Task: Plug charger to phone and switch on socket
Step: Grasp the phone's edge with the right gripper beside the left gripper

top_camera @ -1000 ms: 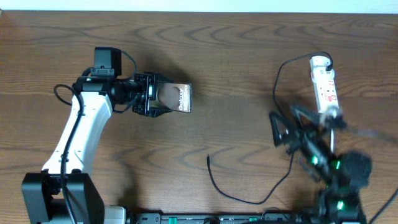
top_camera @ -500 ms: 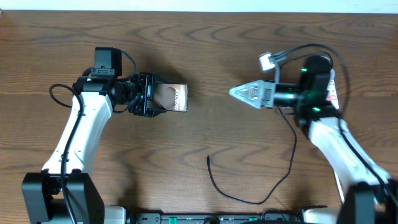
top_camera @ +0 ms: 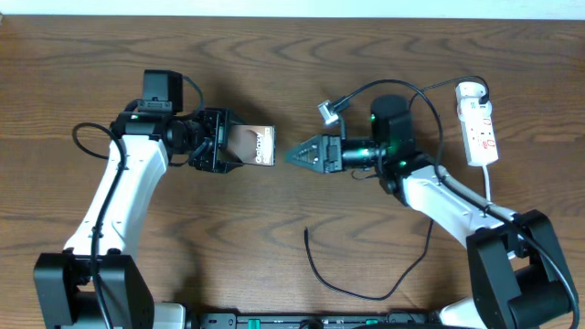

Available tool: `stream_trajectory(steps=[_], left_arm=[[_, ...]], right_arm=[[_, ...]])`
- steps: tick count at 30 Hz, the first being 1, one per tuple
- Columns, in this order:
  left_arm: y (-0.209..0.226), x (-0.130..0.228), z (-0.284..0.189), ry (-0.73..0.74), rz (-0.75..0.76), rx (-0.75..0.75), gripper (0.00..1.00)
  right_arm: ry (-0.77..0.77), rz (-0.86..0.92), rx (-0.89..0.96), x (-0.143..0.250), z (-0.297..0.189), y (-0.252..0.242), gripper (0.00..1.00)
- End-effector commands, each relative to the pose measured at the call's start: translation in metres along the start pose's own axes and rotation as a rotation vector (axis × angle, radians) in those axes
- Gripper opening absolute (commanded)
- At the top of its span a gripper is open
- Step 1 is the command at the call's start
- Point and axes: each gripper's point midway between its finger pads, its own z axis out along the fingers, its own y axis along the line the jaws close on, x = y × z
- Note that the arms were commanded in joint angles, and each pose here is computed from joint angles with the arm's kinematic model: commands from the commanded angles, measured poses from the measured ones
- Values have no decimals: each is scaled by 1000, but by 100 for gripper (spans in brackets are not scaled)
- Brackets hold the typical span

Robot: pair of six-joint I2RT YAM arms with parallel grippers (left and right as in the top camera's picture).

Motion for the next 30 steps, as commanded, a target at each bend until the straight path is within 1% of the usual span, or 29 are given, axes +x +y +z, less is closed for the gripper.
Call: stream_trajectory(steps=[1,16,23,30], left_arm=[[4,6,6,-14,-7,-22,7],[12,37,21,24,-1,-69,8],[12,48,27,30,7,-73,7],[14,48,29,10,8,-79,7]], right_arm=[[-24,-21,23,-5,9,3,96],[-31,-29,32,-6,10,1,96],[-74,56,147,-7,7,-24,95],[-80,111,156,-7,7,-26,91]])
